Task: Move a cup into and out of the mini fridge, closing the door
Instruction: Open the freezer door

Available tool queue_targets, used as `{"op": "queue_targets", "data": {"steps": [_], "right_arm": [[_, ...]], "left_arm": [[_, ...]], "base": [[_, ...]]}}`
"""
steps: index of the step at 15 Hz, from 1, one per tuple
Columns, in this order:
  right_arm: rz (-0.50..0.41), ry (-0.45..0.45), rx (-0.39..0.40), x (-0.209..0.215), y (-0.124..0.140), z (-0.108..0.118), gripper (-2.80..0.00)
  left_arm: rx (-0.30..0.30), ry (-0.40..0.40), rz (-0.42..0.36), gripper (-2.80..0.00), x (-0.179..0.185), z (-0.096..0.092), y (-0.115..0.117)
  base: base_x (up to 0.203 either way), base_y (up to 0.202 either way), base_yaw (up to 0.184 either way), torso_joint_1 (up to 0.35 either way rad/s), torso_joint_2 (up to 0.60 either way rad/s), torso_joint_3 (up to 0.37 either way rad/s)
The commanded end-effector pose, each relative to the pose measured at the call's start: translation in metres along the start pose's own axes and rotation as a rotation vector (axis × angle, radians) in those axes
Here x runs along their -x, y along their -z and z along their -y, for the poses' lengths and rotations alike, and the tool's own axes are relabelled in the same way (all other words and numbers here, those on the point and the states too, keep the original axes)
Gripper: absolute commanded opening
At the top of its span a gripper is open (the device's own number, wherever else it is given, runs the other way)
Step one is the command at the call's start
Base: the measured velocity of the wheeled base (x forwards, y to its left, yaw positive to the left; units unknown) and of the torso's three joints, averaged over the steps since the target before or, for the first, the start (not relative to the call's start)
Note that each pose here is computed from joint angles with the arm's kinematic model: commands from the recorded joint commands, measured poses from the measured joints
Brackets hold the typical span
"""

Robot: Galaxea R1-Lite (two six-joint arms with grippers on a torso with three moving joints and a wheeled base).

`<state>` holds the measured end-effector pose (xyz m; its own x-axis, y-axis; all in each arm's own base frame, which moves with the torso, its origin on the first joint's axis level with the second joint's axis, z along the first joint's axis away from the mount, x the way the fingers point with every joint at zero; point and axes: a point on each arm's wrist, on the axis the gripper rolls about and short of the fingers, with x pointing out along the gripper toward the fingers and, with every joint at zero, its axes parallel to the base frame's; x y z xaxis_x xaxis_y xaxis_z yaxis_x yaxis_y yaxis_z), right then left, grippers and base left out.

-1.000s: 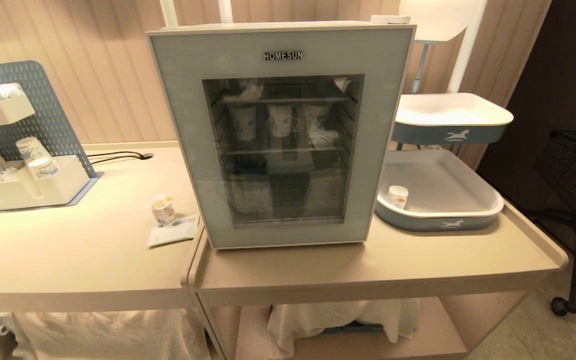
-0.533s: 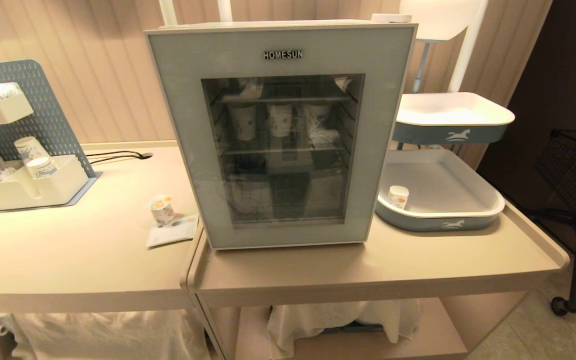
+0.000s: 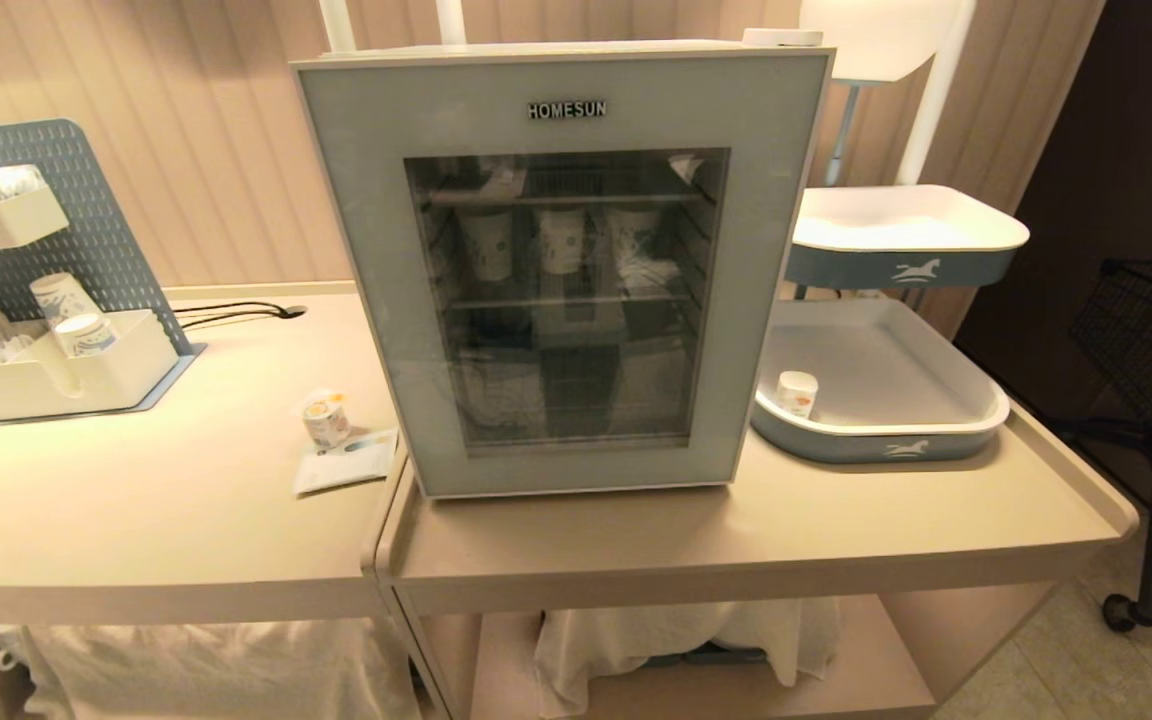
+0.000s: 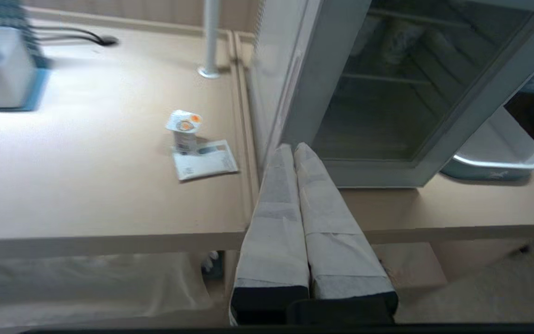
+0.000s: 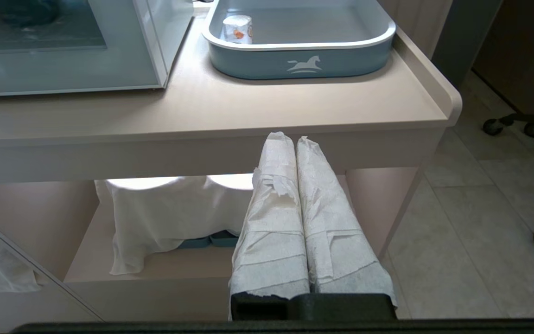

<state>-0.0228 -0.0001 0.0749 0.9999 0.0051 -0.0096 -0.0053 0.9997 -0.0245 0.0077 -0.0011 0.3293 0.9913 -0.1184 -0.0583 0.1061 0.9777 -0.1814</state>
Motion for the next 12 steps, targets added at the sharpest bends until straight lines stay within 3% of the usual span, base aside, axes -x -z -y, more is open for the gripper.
{"op": "queue_targets", "data": {"steps": [1,2,4,6,7,9,12], "right_arm": [[0.000,-0.001,0.000,0.000,0.000,0.000,-2.80],[0.000,-0.001,0.000,0.000,0.000,0.000,-2.80],[0.000,-0.001,0.000,0.000,0.000,0.000,-2.80],[0.000,-0.001,0.000,0.000,0.000,0.000,-2.80],[0.000,-0.001,0.000,0.000,0.000,0.000,-2.80],[0.000,-0.001,0.000,0.000,0.000,0.000,-2.80],[0.000,-0.001,-0.001,0.000,0.000,0.000,-2.80]], "left_arm": [[0.027,0.022,-0.285,-2.80,-0.138,0.000,0.000],[0.051,0.067,-0.339,0.00,-0.180,-0.003,0.004],[0.126,0.196,-0.404,0.00,-0.245,-0.021,0.008],[0.227,0.448,-0.426,0.00,-0.275,-0.053,0.009],[0.245,0.557,-0.396,0.00,-0.280,-0.068,0.010],[0.197,0.645,-0.307,0.00,-0.292,-0.087,0.032],[-0.009,0.735,-0.017,0.00,-0.313,-0.105,0.066]], "base": [[0.000,0.000,0.000,0.000,0.00,0.000],[0.000,0.000,0.000,0.000,0.00,0.000],[0.000,0.000,0.000,0.000,0.00,0.000],[0.000,0.000,0.000,0.000,0.00,0.000],[0.000,0.000,0.000,0.000,0.00,0.000],[0.000,0.000,0.000,0.000,0.00,0.000],[0.000,0.000,0.000,0.000,0.00,0.000]]}}
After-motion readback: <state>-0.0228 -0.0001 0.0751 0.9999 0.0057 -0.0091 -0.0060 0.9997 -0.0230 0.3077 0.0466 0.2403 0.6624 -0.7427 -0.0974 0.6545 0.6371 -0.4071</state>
